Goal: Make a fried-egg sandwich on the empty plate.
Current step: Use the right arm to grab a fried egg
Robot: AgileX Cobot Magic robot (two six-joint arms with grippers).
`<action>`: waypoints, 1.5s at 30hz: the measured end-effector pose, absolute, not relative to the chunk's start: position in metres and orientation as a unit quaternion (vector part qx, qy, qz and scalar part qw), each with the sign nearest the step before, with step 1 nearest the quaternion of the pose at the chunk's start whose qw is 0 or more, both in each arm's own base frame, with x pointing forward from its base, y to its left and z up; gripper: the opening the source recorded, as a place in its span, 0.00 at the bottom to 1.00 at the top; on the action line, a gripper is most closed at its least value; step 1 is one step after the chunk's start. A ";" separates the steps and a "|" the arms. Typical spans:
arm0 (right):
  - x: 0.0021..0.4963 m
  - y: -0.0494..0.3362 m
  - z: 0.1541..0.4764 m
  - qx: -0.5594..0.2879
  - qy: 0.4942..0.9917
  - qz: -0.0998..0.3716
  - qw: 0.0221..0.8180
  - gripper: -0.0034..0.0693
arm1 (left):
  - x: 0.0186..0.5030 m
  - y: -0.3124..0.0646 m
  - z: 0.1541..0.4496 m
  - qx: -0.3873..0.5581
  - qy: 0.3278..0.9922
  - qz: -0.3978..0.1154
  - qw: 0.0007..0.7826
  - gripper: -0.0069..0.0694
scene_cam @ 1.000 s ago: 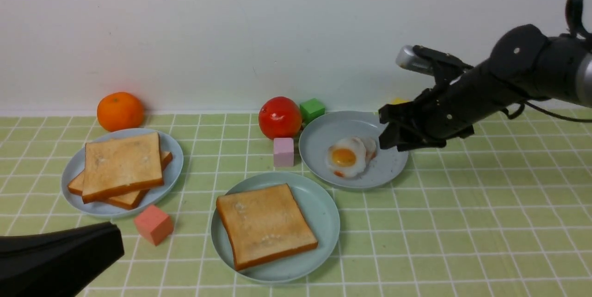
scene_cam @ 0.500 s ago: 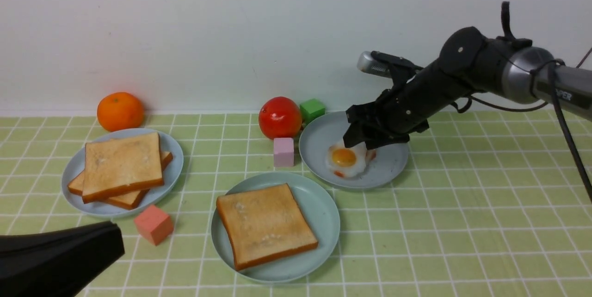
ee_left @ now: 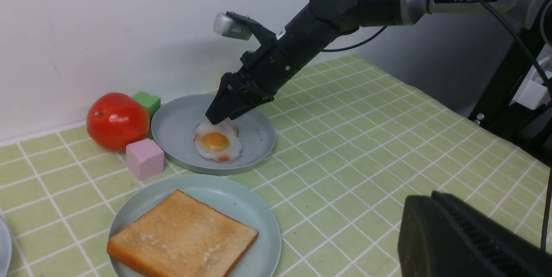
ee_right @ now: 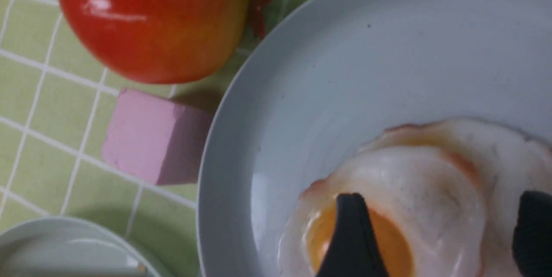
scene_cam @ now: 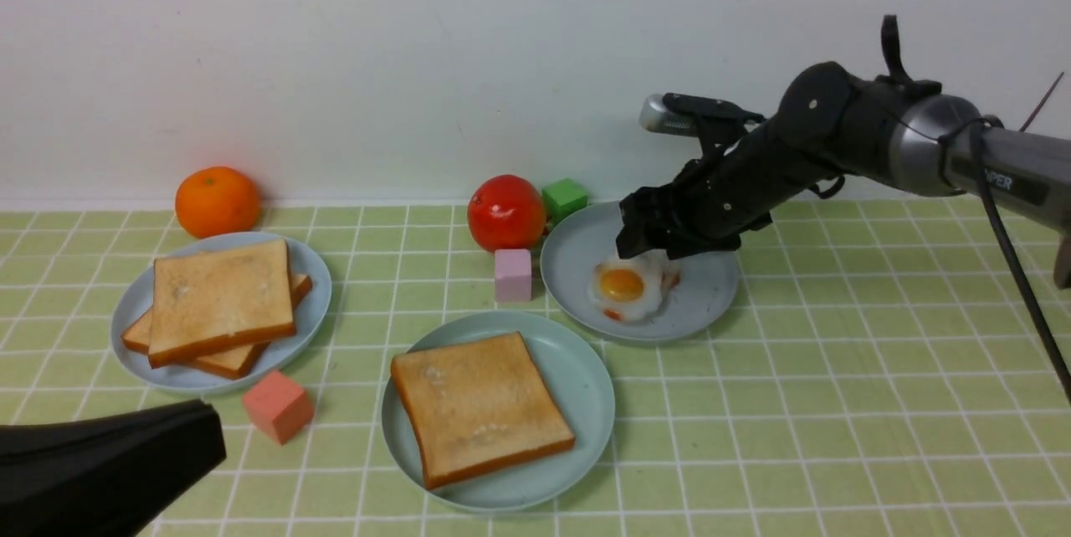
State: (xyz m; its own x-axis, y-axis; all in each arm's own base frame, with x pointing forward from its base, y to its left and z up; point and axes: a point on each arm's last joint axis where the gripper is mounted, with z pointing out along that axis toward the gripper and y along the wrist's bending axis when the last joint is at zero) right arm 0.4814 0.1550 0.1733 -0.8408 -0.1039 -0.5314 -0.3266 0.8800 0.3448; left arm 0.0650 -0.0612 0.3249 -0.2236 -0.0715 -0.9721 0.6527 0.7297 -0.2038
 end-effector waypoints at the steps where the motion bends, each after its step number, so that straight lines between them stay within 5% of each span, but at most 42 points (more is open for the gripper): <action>1: 0.482 0.156 0.170 -0.115 0.935 0.214 0.260 0.72 | 0.065 -0.061 0.325 0.202 0.719 -0.307 0.589 0.07; 20: 0.486 0.162 0.158 -0.125 0.934 0.195 0.273 0.70 | 0.065 -0.061 0.325 0.202 0.719 -0.307 0.589 0.07; 31: 0.485 0.161 0.156 -0.129 0.936 0.192 0.266 0.35 | 0.065 -0.061 0.325 0.202 0.719 -0.307 0.589 0.07; 45: 0.480 0.161 0.180 -0.138 0.932 0.199 0.271 0.14 | 0.065 -0.061 0.325 0.202 0.719 -0.307 0.589 0.08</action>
State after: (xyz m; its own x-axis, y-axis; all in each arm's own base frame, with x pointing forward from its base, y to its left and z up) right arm 0.4803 0.1613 0.1798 -0.8149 -0.1489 -0.5601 -0.3650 0.8826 0.2964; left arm 0.0650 -0.0612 0.3249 -0.2236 -0.0715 -0.9721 0.6527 0.7297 -0.2038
